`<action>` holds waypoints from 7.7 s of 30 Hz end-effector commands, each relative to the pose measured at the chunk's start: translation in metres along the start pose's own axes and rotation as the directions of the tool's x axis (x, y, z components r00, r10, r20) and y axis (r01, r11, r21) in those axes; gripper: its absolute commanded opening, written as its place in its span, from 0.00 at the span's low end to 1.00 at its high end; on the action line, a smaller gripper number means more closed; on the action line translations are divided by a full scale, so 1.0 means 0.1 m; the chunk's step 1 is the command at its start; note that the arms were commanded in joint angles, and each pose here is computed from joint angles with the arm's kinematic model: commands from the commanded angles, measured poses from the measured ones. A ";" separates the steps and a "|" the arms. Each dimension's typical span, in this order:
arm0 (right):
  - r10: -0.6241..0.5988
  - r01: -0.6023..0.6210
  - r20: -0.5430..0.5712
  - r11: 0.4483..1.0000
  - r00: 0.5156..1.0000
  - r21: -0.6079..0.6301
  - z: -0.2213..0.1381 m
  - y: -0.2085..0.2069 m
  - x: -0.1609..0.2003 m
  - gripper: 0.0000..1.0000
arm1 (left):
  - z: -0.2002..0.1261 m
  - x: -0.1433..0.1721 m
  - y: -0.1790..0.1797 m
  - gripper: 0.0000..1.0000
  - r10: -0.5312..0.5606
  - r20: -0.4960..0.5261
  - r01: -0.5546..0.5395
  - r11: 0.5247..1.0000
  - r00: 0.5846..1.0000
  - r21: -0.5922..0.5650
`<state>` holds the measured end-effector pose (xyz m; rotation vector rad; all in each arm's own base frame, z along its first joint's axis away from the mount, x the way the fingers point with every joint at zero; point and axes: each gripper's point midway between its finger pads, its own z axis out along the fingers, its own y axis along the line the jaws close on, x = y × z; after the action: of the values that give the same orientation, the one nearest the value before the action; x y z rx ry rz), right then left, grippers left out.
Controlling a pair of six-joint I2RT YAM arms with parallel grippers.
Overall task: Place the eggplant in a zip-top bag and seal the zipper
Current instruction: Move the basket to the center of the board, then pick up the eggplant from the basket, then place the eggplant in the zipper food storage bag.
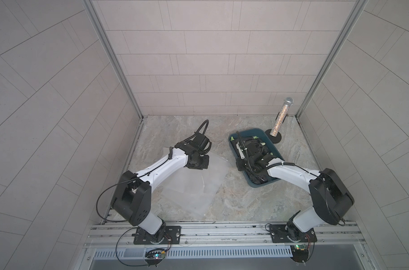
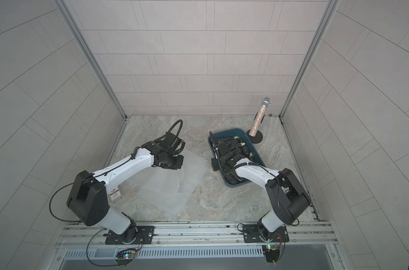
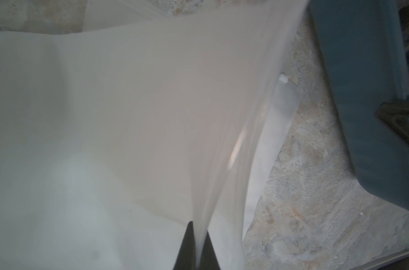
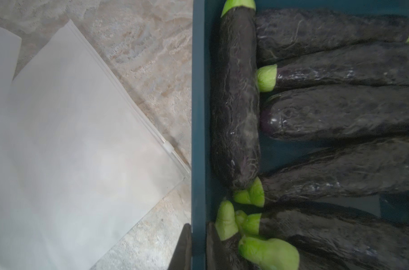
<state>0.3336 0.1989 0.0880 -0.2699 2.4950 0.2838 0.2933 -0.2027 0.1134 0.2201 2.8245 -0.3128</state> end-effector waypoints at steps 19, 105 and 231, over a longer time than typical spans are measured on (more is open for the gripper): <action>0.102 -0.102 -0.010 0.994 0.995 -0.028 -0.52 -0.03 0.43 0.42 | 0.09 -0.05 -0.29 0.00 -0.022 0.023 0.022 0.999 0.999 0.028; -0.012 0.034 0.056 0.915 0.998 -0.403 -0.98 0.67 0.14 0.12 | 0.05 -0.18 -0.40 0.00 0.014 0.019 -0.016 0.996 1.000 0.090; 0.139 -0.088 0.069 0.869 0.988 -0.487 -0.62 1.29 -0.38 0.50 | -0.34 -0.11 -0.25 0.00 -0.100 0.103 0.069 0.961 0.990 0.269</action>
<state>0.3062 0.3206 0.1707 -0.2706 2.3156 0.9664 0.2877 -0.2332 0.1653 0.1265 2.6459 -0.8057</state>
